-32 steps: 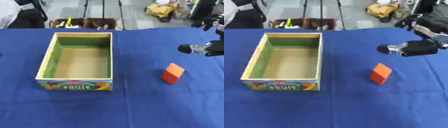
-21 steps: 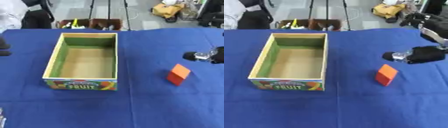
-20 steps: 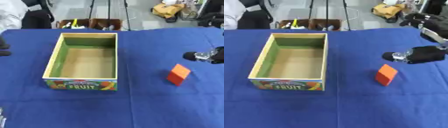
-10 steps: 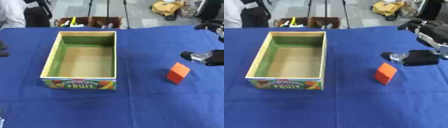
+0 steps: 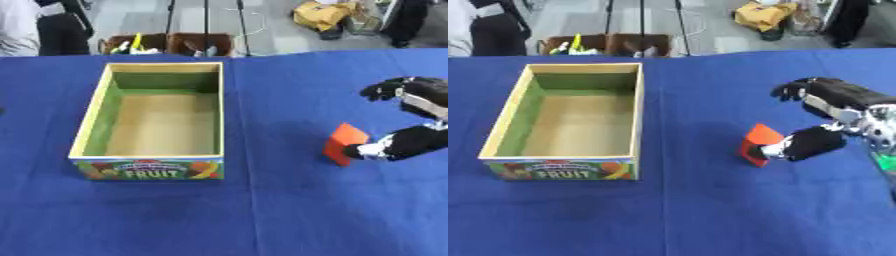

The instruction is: Pick up objects on the table and place them in the box.

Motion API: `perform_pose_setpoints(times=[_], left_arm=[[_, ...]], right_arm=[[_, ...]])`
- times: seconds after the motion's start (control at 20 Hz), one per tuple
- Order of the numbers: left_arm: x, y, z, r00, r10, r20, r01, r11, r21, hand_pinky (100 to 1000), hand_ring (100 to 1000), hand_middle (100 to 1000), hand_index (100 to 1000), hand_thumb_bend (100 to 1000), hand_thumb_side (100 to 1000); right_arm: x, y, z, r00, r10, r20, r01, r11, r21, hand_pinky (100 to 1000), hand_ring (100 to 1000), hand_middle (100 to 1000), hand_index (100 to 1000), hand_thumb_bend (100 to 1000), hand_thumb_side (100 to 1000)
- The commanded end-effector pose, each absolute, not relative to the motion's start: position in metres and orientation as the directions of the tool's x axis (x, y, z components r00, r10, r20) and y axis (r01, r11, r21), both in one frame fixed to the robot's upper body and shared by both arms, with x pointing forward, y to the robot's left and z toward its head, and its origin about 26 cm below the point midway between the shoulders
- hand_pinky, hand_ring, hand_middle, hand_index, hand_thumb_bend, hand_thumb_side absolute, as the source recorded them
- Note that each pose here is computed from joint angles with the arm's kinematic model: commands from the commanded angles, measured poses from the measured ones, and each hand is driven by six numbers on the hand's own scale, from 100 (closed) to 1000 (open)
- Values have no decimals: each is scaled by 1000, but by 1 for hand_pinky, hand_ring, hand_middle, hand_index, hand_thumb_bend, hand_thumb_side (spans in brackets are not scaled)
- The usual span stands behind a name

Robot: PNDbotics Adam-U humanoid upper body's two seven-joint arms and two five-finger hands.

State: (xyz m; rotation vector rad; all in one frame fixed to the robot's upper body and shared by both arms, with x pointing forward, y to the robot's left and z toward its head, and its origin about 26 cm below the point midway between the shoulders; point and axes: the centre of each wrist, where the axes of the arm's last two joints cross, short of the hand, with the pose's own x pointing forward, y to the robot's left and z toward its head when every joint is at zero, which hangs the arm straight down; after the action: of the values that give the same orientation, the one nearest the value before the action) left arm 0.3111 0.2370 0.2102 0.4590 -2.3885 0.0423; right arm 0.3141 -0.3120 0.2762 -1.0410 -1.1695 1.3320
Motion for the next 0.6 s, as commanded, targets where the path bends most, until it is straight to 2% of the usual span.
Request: perform_pose_setpoints(times=[0.05,0.6], left_arm=[[308,238,219,-716,-324,618,-343,935,93,584,618,565,654,100,898],[308,237,219,-720,-319,616,-336,937,92,584,619,567,654,100,898]], right_arm=[[322,-319,279,-59,997,42,-173,31,-984,726,870,821,948,636,633],[351,-330,266,24,995,99,-180,102,-979,709,849,804,930,588,677]])
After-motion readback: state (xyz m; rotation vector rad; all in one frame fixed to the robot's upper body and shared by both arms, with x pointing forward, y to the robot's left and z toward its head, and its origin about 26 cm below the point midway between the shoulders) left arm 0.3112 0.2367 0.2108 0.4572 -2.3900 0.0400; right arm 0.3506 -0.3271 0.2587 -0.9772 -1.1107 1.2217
